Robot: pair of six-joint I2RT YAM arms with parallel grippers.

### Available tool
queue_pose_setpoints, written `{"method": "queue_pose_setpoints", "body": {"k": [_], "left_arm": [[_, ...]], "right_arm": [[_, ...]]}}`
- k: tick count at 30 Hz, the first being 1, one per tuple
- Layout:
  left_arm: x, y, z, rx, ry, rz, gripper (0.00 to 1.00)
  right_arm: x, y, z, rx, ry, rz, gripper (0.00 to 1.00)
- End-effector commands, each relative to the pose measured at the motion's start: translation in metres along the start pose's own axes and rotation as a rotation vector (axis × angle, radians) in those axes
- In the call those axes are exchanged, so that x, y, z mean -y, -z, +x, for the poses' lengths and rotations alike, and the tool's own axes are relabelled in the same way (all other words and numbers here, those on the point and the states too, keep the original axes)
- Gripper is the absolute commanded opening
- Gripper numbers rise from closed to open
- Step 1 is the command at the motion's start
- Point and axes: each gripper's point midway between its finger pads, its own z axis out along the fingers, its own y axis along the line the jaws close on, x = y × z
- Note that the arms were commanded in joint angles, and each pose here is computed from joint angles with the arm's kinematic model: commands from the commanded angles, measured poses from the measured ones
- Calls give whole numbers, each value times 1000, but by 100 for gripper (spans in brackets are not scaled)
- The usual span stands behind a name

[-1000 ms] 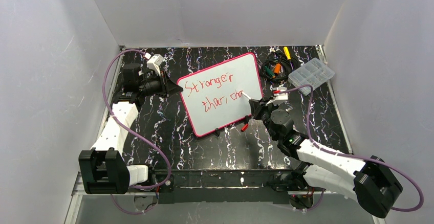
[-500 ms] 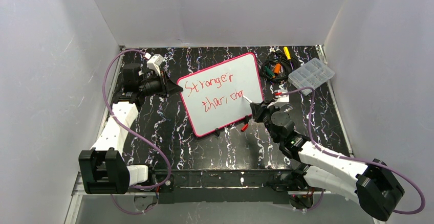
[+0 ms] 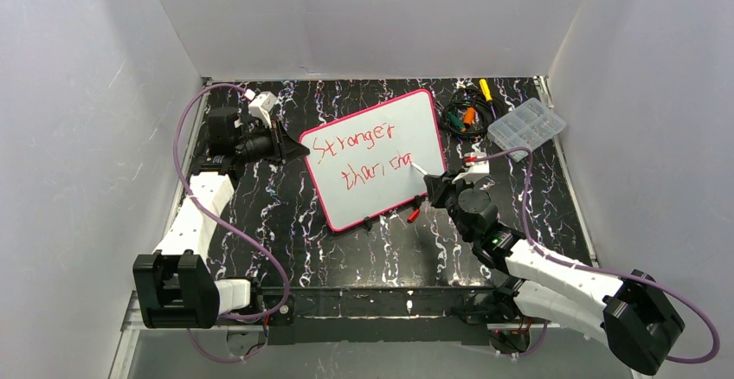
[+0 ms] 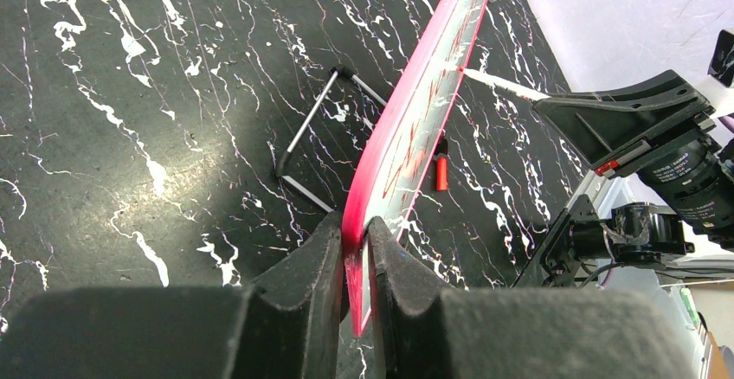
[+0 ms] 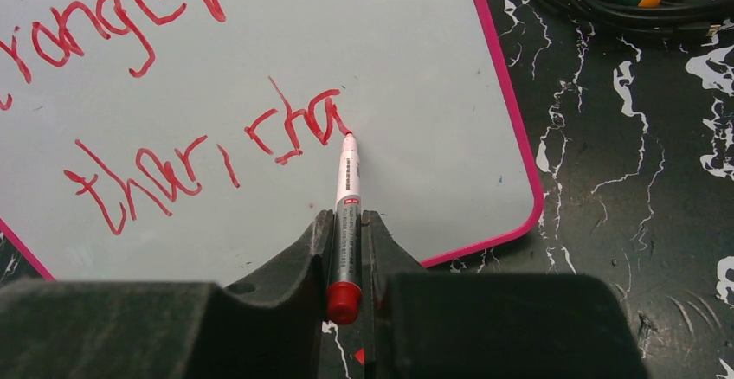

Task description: Write a sentence on the whiteboard

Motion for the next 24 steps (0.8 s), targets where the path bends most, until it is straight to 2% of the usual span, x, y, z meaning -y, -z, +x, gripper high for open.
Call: {"method": "queue_pose_setpoints", "body": {"k": [1,12,24], "left_arm": [[5,3,3,-1,-20,6,0],[6,3,2,1,-22,5,0],[6,3,3,0,-21,7,0]], "right_arm": [[5,-1,-10,27,24,36,1],[-10,2,-32,62,14,-13,1],[-19,-2,-74,161,56,-22,1]]}}
